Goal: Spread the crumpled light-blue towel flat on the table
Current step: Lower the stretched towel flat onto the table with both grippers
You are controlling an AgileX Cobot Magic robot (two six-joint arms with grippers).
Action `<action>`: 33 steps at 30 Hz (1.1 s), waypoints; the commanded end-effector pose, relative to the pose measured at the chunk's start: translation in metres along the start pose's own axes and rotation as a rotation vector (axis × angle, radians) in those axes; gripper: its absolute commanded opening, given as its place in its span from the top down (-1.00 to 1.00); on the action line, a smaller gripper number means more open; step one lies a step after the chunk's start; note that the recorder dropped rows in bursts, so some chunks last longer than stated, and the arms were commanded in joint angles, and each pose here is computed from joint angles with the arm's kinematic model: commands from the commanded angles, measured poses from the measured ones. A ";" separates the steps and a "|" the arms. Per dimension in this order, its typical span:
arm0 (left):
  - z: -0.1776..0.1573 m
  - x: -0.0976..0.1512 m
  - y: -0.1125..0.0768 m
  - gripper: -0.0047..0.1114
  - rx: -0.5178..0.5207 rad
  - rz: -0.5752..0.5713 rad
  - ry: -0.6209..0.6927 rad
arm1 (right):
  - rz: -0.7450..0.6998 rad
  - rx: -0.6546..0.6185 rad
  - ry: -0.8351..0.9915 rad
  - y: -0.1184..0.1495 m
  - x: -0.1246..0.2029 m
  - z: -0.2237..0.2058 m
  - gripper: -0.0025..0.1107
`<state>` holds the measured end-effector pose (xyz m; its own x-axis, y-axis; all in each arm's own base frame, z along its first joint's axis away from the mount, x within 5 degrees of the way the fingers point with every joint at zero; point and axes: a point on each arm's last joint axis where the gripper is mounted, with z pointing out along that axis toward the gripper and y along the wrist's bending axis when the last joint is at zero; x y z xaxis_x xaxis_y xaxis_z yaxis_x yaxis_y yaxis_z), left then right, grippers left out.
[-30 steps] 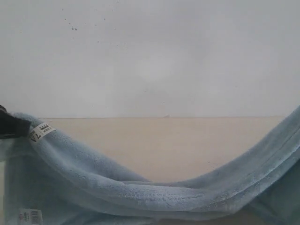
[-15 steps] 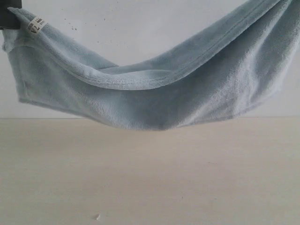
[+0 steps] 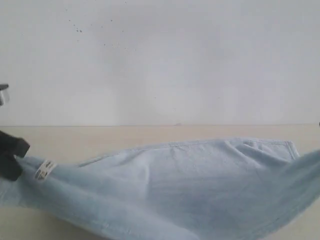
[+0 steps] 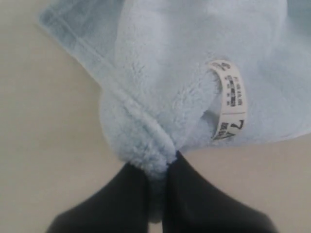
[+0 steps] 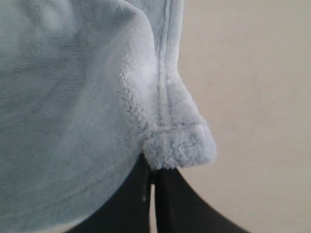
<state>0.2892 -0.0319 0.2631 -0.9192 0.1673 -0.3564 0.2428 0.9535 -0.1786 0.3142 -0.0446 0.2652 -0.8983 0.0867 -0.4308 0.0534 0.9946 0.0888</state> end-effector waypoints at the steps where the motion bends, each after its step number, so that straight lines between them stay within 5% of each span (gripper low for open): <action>1: 0.016 0.026 0.005 0.85 -0.029 -0.024 0.105 | -0.014 0.077 0.065 -0.008 0.026 0.018 0.96; 14: 0.042 0.075 0.009 0.85 -0.041 -0.037 0.326 | -0.018 0.184 0.266 -0.019 0.075 0.040 0.96; 19: 0.041 0.080 0.018 0.85 -0.150 -0.101 0.337 | -0.023 0.188 0.281 -0.019 0.077 0.040 0.96; 24: 0.040 0.079 0.015 0.80 -0.129 -0.081 0.329 | -0.039 0.204 0.282 -0.021 0.077 0.040 0.96; 30: 0.039 0.083 0.014 0.13 -0.116 -0.074 0.368 | -0.050 0.267 0.270 -0.027 0.076 0.039 0.91; 33: 0.039 0.083 0.014 -0.27 -0.114 -0.074 0.376 | -0.040 0.269 0.271 -0.027 0.076 0.039 0.56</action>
<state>0.2307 -0.0143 0.1940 -0.9875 0.1572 0.0062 0.1564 0.9852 -0.0699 0.2627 -0.0614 0.1942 -0.9833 0.0664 -0.1694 0.0947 0.9817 -0.1653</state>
